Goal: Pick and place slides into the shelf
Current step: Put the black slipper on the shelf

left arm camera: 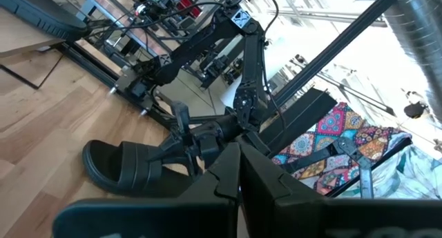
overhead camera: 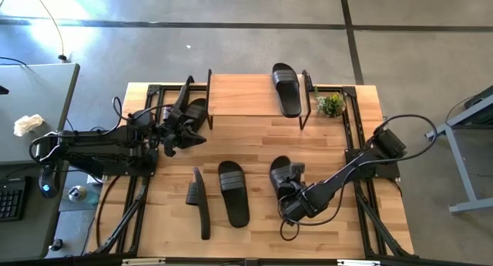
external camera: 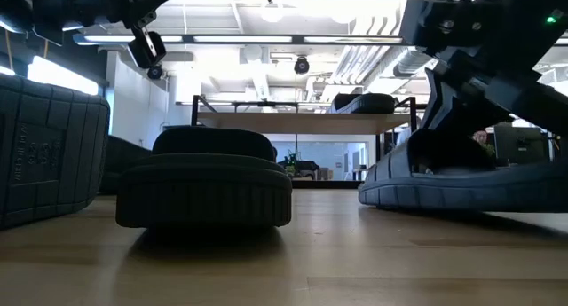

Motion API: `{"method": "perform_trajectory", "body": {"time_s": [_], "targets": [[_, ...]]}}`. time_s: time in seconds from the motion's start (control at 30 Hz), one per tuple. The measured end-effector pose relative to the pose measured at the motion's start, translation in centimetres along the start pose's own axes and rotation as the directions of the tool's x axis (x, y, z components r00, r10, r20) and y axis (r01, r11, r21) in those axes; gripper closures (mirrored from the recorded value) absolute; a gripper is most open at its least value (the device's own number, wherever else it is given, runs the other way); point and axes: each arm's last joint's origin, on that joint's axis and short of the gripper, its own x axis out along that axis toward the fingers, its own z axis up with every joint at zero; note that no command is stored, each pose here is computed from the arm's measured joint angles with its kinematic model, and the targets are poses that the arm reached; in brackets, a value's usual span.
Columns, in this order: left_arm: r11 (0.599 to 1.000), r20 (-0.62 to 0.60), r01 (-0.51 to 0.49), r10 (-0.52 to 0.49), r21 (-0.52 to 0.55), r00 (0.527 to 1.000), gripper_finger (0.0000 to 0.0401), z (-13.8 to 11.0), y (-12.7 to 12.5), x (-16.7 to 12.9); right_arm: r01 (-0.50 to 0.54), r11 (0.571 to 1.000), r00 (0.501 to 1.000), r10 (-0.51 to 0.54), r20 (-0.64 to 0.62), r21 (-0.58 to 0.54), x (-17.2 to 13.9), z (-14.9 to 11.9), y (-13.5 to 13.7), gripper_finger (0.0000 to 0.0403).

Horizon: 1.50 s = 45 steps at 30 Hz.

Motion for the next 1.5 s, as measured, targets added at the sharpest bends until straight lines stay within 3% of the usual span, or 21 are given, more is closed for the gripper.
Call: {"method": "perform_trajectory", "body": {"time_s": [0.17,0.4,0.6,0.87,1.0,1.13,1.3,1.5], "targets": [[1.0,0.0,0.0,0.0,0.0,1.0,0.04,0.0,0.0,0.0,0.005,0.997,0.999,-0.007,0.034,0.073,-0.6,0.9,-0.1,0.0398],[1.0,-0.002,-0.002,0.002,-0.001,1.0,0.04,0.0,0.0,0.0,-0.052,0.992,0.991,0.038,0.126,0.114,-4.3,5.2,-1.3,0.0401],[1.0,-0.002,-0.001,0.001,-0.001,1.0,0.04,0.0,0.0,0.0,-0.023,0.989,0.981,-0.007,0.195,0.149,-9.4,8.9,-4.6,0.0402],[1.0,-0.002,-0.001,0.001,-0.001,1.0,0.04,0.0,0.0,0.0,0.081,0.954,0.924,-0.181,0.337,0.29,-13.8,13.4,-11.3,0.0402],[1.0,-0.002,-0.001,0.001,-0.001,1.0,0.04,0.0,0.0,0.0,0.128,0.925,0.911,-0.252,0.326,0.357,-13.7,14.9,-15.2,0.0402],[1.0,-0.002,-0.001,0.001,-0.001,1.0,0.04,0.0,0.0,0.0,0.214,0.914,0.909,-0.315,0.273,0.344,-12.3,15.8,-19.5,0.0402],[1.0,-0.002,-0.001,0.001,-0.001,1.0,0.04,0.0,0.0,0.0,0.344,0.901,0.901,-0.396,0.179,0.264,-9.2,16.3,-25.2,0.0403],[1.0,-0.002,-0.001,0.001,-0.001,1.0,0.04,0.0,0.0,0.0,0.392,0.915,0.905,-0.403,0.138,0.099,-5.0,16.1,-30.7,0.0403]]}}
